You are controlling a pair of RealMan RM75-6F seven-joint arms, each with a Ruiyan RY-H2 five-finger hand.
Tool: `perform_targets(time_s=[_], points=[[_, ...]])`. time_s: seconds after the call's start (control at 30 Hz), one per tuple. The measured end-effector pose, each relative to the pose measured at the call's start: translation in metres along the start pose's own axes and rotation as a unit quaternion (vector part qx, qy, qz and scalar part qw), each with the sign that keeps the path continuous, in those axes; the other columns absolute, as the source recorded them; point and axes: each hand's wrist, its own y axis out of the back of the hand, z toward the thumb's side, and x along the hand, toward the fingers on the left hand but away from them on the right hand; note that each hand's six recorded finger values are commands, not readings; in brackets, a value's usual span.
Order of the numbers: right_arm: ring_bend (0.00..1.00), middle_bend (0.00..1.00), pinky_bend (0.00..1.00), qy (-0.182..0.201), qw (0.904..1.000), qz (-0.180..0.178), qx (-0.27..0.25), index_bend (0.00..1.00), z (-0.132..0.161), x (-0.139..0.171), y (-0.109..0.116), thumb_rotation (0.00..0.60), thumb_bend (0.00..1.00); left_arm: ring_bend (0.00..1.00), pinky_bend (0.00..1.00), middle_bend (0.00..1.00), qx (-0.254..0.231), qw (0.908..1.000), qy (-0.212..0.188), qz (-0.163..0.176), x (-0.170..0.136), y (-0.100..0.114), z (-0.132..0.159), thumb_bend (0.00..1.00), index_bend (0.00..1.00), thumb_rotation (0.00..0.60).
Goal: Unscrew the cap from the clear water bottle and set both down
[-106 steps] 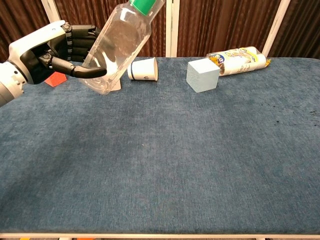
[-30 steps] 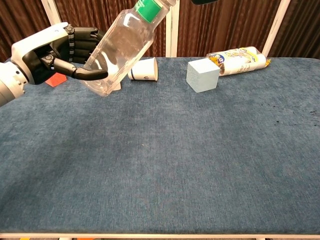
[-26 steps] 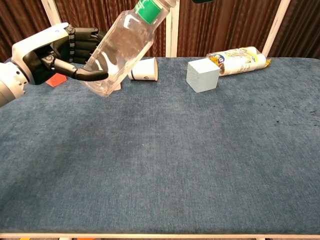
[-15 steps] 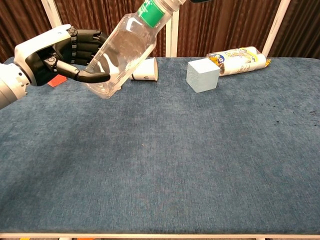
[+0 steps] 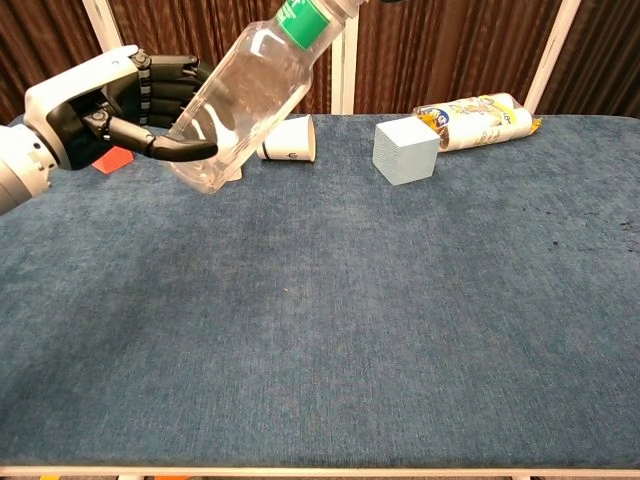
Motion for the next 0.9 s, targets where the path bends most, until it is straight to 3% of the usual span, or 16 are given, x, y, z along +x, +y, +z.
perform_targets(time_s=[0.23,0.5,0.9], points=[[0.00,0.14,0.02,0.000,0.9997,-0.024,0.002,0.26,-0.0014,-0.0019,0.0064,0.436,0.27,0.48,0.53,0.59,-0.004,1.0000,-0.002,0.000,-0.0002,0.0006,0.0008,0.41,0.64,0.600],[0.01,0.17,0.02,-0.001,0.9990,-0.045,0.005,0.29,-0.0022,-0.0051,0.0076,0.537,0.27,0.48,0.53,0.59,-0.005,1.0000,-0.004,-0.001,0.0004,0.0004,0.0024,0.41,0.64,0.600],[0.03,0.19,0.02,0.003,0.9986,-0.052,0.006,0.36,0.0006,-0.0080,0.0064,0.567,0.27,0.48,0.53,0.59,-0.011,0.9999,-0.001,0.000,0.0010,0.0016,0.0027,0.41,0.64,0.600]])
